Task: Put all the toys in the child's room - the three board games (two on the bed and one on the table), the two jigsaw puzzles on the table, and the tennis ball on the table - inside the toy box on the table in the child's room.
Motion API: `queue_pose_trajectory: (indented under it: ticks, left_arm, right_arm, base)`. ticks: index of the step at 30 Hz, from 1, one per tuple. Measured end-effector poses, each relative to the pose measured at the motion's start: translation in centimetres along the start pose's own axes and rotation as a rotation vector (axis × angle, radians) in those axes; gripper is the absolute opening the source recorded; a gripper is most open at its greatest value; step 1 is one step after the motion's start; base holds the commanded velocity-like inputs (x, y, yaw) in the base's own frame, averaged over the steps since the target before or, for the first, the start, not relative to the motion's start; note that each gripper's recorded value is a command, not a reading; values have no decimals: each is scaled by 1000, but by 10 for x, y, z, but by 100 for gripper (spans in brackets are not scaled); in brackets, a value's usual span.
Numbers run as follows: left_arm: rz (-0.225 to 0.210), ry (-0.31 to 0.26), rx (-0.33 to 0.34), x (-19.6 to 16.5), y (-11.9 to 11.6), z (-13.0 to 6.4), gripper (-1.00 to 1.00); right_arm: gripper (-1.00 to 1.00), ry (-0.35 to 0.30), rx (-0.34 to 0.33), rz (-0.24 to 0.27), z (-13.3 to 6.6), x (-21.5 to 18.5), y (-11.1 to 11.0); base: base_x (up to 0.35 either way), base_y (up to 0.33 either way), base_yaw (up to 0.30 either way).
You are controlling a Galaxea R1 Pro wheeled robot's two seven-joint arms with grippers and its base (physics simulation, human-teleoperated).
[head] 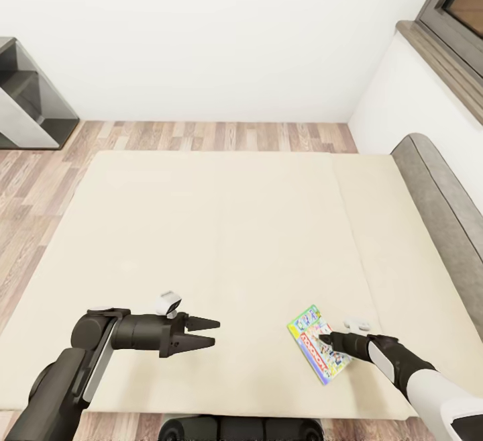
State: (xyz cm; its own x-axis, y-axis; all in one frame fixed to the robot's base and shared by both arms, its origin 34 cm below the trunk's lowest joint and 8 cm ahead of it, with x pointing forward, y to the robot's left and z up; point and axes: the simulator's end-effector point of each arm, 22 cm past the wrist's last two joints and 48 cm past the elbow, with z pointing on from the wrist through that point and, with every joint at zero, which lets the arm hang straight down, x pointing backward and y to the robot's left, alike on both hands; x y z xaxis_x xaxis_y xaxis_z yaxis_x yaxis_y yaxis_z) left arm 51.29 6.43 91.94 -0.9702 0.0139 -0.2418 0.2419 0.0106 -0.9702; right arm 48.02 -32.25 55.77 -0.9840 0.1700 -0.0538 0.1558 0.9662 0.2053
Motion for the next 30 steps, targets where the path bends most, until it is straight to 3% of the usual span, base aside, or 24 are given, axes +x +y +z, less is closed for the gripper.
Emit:
queue_pose_trajectory:
  ticks: [30]
  left_arm:
    - [-50,4,3,10,18,2,100]
  right_arm:
    - [100,21,17,14,14,18,-14]
  base:
    - [0,0,0]
